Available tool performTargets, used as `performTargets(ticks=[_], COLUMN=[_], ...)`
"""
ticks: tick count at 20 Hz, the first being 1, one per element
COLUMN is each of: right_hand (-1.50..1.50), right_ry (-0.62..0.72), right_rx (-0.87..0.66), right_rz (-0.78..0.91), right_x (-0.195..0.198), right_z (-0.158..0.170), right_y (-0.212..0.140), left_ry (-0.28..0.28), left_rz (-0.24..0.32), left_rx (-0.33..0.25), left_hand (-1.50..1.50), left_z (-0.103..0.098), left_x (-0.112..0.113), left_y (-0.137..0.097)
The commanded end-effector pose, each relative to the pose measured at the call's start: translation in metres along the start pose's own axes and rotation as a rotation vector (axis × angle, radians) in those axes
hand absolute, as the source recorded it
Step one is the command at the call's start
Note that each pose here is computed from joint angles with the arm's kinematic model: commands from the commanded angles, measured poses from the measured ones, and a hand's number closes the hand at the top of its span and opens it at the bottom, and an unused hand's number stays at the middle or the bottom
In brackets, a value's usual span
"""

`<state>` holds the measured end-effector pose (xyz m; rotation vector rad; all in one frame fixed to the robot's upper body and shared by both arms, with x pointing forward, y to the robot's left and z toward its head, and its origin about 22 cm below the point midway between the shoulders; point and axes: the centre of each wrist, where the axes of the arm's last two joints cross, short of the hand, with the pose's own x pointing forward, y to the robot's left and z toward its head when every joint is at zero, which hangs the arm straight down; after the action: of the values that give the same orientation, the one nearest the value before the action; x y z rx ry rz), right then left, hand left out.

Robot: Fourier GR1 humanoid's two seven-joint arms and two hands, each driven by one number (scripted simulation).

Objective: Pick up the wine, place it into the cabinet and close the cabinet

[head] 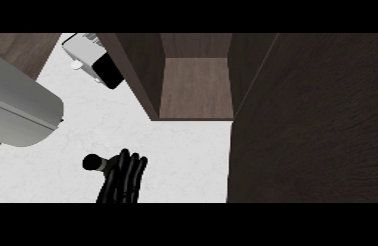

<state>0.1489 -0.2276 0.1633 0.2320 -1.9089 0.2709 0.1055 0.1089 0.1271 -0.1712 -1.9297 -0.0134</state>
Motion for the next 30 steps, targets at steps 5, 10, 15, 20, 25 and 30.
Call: performTargets(ticks=[5, 10, 15, 20, 25, 30], right_hand=[-1.5, -1.5, -1.5, -1.5, -1.5, -1.5], right_ry=[-0.016, -0.02, -0.024, -0.028, -0.029, -0.042], right_rx=[-0.004, 0.004, -0.016, -0.034, -0.02, -0.029], right_rz=[-0.012, -0.01, 0.008, -0.007, -0.005, -0.016], right_x=[0.015, 0.037, 0.035, 0.042, 0.037, 0.05], right_z=[0.005, 0.009, -0.01, 0.004, -0.005, -0.002], right_y=[0.005, 0.013, 0.003, 0.013, 0.013, 0.015], left_ry=[0.002, 0.005, 0.009, 0.022, 0.004, 0.034], left_rz=[0.145, 0.112, 0.1, 0.059, 0.028, 0.033], left_rx=[0.042, 0.08, 0.127, 0.145, 0.161, 0.205], left_hand=[-1.5, -1.5, -1.5, -1.5, -1.5, -1.5], left_z=[0.01, 0.013, 0.005, 0.011, 0.007, 0.01], left_x=[0.036, 0.036, 0.037, 0.044, 0.051, 0.043], left_y=[-0.006, -0.008, 0.01, 0.029, 0.047, 0.056])
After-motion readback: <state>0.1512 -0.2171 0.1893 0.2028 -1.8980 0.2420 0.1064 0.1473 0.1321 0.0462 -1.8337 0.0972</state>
